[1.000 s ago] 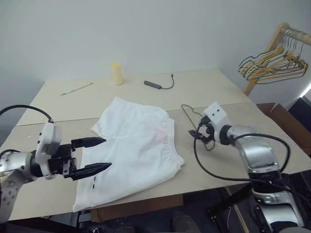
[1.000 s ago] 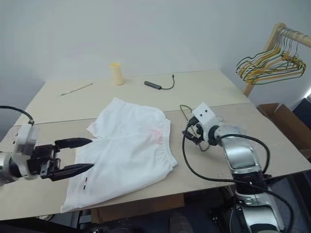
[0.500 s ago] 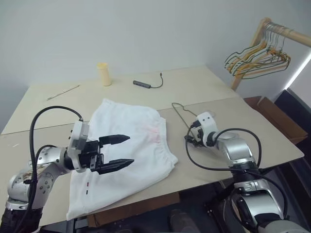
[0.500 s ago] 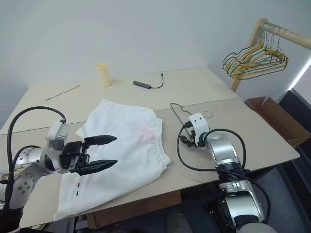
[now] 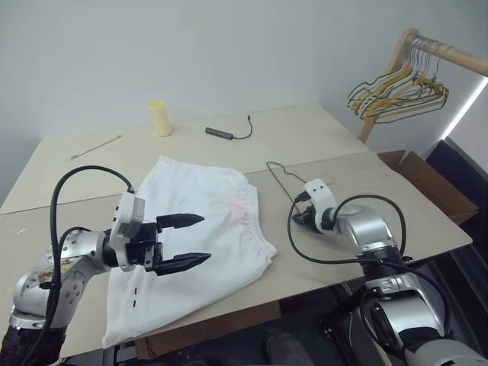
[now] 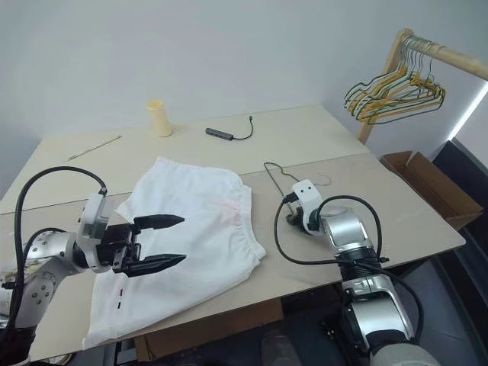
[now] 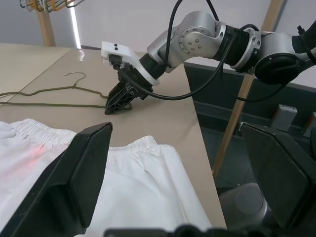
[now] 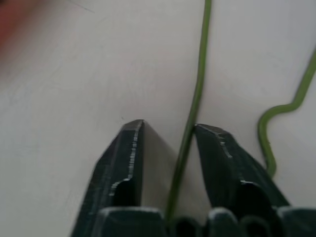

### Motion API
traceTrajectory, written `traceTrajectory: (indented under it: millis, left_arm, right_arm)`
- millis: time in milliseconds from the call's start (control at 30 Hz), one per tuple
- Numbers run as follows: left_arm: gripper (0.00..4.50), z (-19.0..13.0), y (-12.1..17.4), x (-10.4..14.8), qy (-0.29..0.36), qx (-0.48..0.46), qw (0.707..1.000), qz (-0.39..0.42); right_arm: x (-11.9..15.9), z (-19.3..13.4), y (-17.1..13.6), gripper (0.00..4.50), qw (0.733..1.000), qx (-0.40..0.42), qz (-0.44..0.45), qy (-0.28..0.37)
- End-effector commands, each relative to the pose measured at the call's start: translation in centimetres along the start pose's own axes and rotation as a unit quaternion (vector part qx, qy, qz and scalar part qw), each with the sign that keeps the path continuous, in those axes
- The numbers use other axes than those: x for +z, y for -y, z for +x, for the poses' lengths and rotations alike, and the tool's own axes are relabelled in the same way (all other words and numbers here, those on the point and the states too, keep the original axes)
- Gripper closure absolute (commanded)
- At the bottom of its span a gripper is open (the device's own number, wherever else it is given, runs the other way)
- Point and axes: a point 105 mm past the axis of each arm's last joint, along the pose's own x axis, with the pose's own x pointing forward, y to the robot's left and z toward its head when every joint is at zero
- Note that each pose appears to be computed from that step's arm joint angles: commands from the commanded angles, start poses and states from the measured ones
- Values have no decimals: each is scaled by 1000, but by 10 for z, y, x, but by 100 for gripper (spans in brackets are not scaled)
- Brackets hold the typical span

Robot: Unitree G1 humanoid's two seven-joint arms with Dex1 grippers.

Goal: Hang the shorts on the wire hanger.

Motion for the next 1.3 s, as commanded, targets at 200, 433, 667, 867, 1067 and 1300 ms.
traceTrajectory:
  millis: [200,433,667,867,1067,1300]
  left_arm:
    - [0,-1,-6,8,3,24,999,30]
    - [0,3,-40,14,44,132,987,-75]
    - [0,29,-68,47,213,127,928,-279]
    - [0,45,-97,57,245,171,884,-360]
    - [0,46,-99,78,294,150,867,-374]
    - [40,44,-104,86,323,184,859,-351]
  right_arm:
    - [-9,3,1,447,1000,-13,-6,-26]
    - [47,-24,1,447,992,-28,2,122]
    - [84,-72,-42,447,964,13,-85,253]
    - [100,-103,-82,447,908,41,-170,381]
    - [105,-110,-103,447,872,34,-213,439]
    - [100,-110,-121,450,847,50,-255,463]
